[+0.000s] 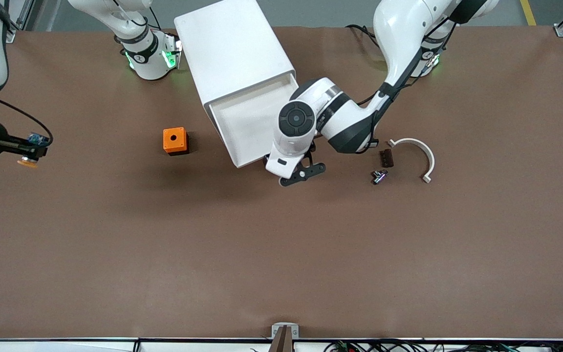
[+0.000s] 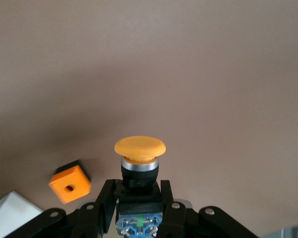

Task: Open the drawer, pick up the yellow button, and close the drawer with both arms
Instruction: 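Push the drawer shut with the left gripper while the right gripper carries the button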

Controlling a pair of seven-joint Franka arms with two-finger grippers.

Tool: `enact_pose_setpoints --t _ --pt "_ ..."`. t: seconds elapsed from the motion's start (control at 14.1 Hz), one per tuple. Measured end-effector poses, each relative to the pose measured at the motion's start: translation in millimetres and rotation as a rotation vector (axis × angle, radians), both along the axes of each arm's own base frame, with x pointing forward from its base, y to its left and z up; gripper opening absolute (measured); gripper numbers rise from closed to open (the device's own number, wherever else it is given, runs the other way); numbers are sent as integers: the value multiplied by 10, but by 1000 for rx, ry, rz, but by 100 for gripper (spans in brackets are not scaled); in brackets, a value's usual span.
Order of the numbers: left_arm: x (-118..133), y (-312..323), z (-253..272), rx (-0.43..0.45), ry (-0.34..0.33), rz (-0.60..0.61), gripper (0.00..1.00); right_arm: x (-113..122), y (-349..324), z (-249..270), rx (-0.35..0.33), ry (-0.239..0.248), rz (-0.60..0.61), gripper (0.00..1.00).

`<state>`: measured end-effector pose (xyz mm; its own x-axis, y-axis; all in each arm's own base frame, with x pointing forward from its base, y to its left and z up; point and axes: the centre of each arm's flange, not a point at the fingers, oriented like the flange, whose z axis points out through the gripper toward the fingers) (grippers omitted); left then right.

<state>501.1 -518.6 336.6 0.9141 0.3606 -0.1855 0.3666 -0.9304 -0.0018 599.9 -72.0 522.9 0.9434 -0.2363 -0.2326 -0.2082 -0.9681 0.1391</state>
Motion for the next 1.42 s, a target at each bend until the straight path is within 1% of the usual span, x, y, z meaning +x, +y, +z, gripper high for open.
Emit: enact_pose_setpoints --t 0.28,0.57,0.85,1.07,1.28,1.42 --pt "-199 -185 89 -15 18 33 100 17 -645 -647 29 -47 75 41" --pt "-441 -389 157 -37 36 11 100 76 -1050 -1203 49 -55 140 41" --pt "-650 -573 165 -43 32 4 100 86 -1252 -1822 56 -83 199 41" --pt "-871 -733 161 -36 36 3 100 66 -1325 -2214 54 -104 222 41" --pt "-1115 -900 165 -31 39 6 100 85 -1442 -2483 49 -124 241 41" --pt "-1246 -1004 173 -41 32 11 100 107 -1498 -2637 40 -145 244 41"
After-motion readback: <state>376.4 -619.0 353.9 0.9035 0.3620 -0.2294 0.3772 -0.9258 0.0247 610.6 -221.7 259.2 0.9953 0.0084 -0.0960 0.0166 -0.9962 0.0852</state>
